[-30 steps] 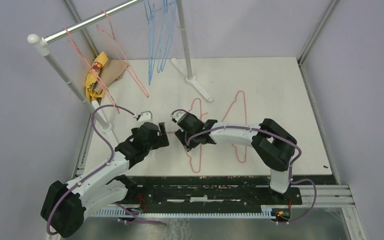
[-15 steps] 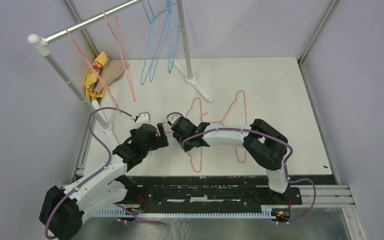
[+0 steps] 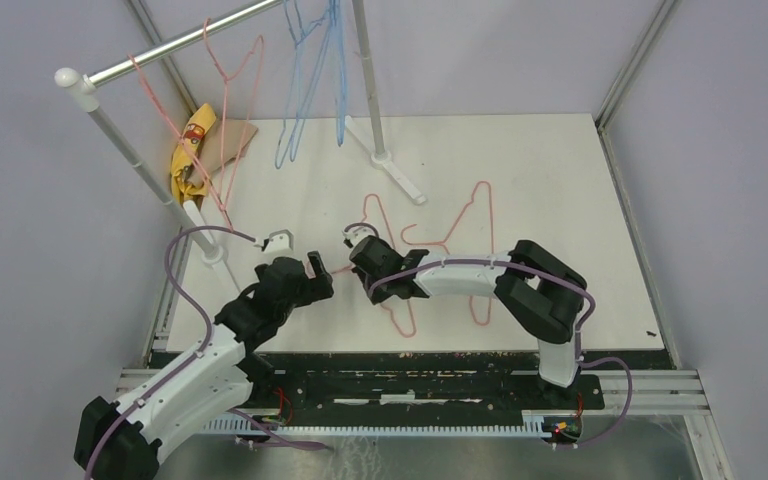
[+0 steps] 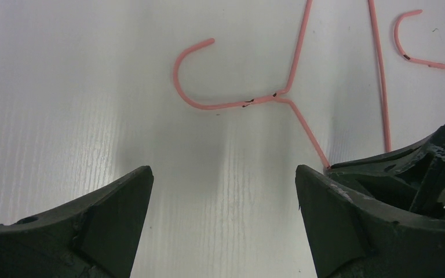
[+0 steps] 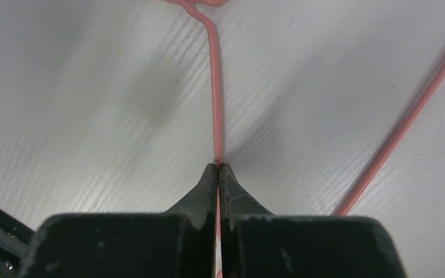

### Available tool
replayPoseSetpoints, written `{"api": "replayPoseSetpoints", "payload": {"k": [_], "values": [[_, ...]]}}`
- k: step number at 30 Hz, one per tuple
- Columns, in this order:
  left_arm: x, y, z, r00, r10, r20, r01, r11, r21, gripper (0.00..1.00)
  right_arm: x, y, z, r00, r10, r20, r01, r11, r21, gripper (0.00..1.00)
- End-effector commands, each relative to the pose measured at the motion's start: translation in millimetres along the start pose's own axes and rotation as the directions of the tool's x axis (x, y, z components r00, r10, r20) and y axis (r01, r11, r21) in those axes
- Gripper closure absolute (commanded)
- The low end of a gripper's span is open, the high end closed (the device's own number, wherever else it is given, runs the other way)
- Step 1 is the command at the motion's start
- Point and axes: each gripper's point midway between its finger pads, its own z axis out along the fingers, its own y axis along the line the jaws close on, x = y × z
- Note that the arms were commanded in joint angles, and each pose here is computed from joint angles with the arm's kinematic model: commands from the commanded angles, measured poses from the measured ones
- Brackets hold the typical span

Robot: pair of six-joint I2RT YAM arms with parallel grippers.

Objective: Organize the hangers

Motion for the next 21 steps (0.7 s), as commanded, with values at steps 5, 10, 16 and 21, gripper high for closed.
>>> {"api": "replayPoseSetpoints", "payload": {"k": [5, 10, 16, 21], "values": [[-5.7, -15.6, -1.9, 0.996, -0.086, 0.027, 0.084, 0.994, 0.076, 0.01, -58.8, 16.4, -47.9, 0.964, 0.184, 0.194, -0.146, 0.97, -0.195, 0.99], [-8.7, -19.3, 3.0, 0.991, -0.128, 0.051, 0.123, 0.989, 0.087, 0.02, -59.3, 17.7, -52.5, 0.963, 0.194, 0.188, -0.151, 0.964, -0.219, 0.99], [-28.8, -35.5, 1.0, 0.964, -0.235, 0.123, 0.212, 0.961, 0.176, 0.02, -54.5, 16.7, -48.8, 0.964, 0.205, 0.17, -0.162, 0.958, -0.238, 0.99], [-38.0, -40.3, 3.7, 0.944, -0.29, 0.158, 0.256, 0.945, 0.202, 0.02, -54.5, 19.3, -52.3, 0.965, 0.207, 0.164, -0.16, 0.953, -0.257, 0.99]]}}
